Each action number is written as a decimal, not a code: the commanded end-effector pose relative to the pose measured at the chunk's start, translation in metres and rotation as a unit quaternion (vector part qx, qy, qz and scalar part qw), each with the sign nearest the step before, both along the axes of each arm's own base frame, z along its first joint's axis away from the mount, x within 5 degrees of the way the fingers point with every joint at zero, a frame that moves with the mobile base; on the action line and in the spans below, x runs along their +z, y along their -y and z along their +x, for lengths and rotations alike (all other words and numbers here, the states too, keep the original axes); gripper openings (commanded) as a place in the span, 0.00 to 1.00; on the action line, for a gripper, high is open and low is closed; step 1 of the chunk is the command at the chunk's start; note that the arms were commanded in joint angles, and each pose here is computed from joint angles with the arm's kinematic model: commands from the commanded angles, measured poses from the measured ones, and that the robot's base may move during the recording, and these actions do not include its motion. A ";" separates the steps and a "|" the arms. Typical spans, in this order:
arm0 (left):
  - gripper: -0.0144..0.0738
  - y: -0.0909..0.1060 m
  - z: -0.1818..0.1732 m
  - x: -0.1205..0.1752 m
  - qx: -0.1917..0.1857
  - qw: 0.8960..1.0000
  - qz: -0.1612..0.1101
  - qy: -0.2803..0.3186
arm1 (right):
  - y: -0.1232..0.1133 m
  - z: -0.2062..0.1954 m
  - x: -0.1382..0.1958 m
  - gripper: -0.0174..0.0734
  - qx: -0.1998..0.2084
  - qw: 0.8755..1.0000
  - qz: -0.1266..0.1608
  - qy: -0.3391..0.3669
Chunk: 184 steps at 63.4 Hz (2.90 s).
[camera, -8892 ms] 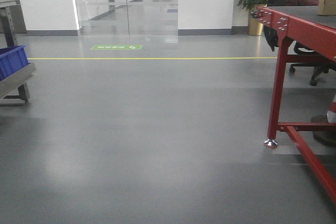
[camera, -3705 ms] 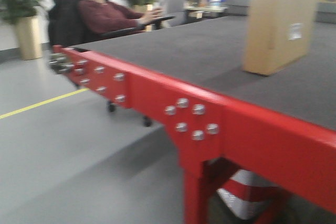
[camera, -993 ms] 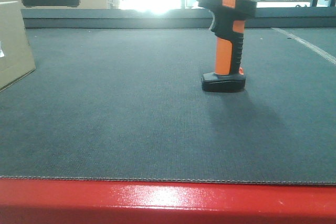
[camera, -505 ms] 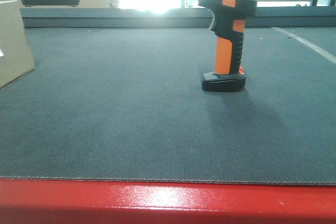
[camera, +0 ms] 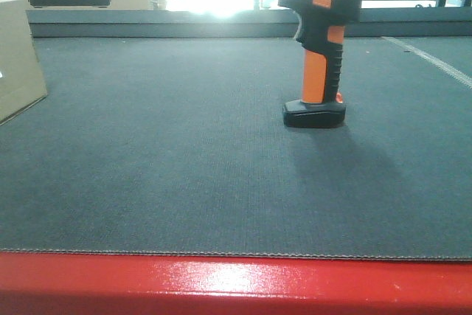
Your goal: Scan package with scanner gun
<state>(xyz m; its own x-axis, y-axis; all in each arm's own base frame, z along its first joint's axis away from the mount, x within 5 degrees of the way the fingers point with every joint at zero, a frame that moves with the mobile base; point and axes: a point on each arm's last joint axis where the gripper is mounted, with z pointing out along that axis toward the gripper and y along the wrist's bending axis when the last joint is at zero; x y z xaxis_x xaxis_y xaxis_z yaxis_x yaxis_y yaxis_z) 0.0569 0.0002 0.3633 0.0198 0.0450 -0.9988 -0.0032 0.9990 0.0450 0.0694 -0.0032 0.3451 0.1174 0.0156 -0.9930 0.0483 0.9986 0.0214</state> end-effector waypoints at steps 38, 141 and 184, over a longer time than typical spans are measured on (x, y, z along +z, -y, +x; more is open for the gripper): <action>0.82 -0.011 0.165 0.063 0.030 0.925 0.024 -0.379 | -0.001 0.069 -0.016 0.81 0.019 0.996 0.001 -0.092; 0.63 -0.064 0.353 -0.044 0.004 0.825 0.041 -0.563 | -0.004 0.071 -0.019 0.81 0.029 0.994 0.001 -0.106; 0.04 -0.035 0.303 0.041 -0.065 0.881 -0.043 -0.467 | -0.004 0.071 -0.019 0.81 0.029 0.994 0.001 -0.106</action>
<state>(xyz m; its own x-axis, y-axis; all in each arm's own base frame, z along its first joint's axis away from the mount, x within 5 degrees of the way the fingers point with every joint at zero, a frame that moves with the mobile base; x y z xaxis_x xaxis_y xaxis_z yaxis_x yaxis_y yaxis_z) 0.3769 0.0410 0.3754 -0.8610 0.0551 -0.5057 0.1012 0.9928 -0.0642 0.1387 0.0010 0.3226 -0.1115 0.0244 -0.9935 -0.0068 0.9997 0.0253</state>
